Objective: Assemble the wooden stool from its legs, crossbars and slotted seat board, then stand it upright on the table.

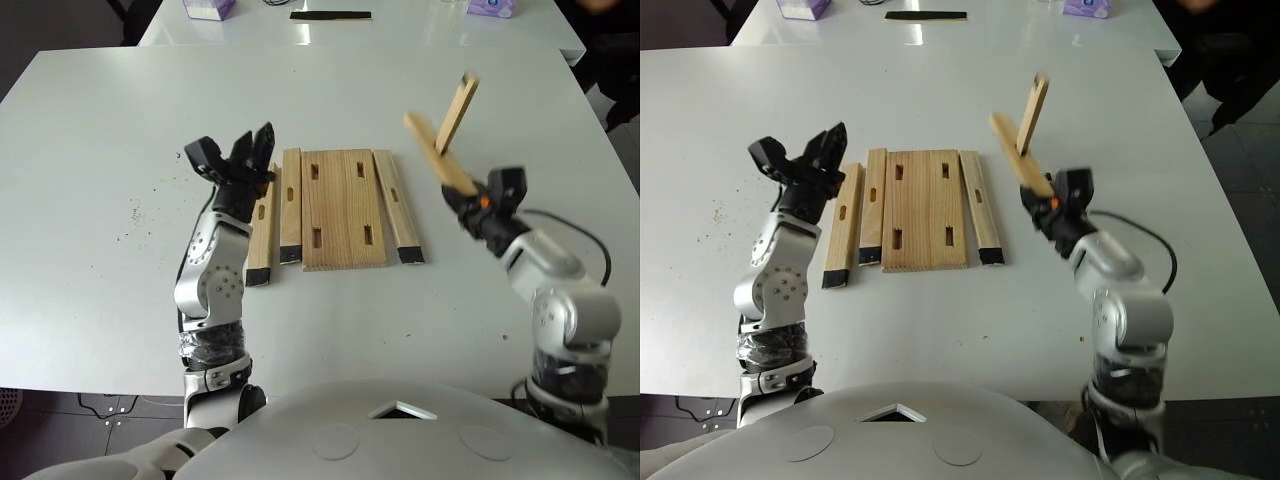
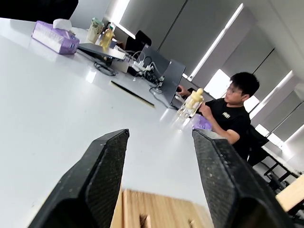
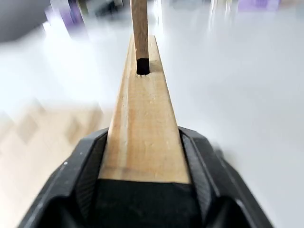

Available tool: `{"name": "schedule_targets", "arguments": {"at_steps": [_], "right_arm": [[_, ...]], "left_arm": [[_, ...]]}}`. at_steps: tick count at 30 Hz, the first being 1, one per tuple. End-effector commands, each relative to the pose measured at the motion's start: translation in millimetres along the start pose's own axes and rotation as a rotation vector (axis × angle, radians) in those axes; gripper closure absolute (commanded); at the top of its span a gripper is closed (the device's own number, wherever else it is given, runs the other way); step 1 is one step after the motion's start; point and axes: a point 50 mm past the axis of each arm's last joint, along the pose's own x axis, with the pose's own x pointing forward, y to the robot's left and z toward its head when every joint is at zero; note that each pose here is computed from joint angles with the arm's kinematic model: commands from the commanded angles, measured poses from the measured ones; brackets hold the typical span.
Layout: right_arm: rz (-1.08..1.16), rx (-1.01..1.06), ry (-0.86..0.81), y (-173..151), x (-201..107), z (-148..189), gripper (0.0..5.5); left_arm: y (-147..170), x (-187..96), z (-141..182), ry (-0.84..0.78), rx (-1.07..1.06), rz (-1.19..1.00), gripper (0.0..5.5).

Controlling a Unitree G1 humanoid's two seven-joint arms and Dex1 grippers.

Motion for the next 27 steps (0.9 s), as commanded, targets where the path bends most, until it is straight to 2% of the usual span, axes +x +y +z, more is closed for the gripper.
{"name": "schedule_targets", "arguments": {"at_steps": [1, 6, 10, 13, 19, 27], "right_arm": [[0.397, 0.279, -0.162, 26, 23, 51, 3.44], [0.705, 0.292, -0.063, 28, 20, 58, 3.44], [0.871, 0.272, -0.016, 23, 15, 76, 3.44], [0.964, 0.254, 0.025, 25, 11, 87, 3.44], [1.122, 0.266, 0.104, 39, -2, 90, 3.44], [1.143, 0.283, 0.166, 43, -13, 76, 3.44]], "left_arm": [[-37, 24, 21, -0.025, -0.132, -0.224, 2.76], [-80, 23, 29, -0.009, -0.341, -0.476, 2.09], [-96, 9, 46, -0.038, -0.500, -0.631, 2.04], [-97, 2, 54, -0.011, -0.572, -0.684, 2.04], [-89, 1, 47, 0.128, -0.622, -0.677, 2.04], [-92, 2, 42, 0.172, -0.636, -0.706, 2.04]]}}
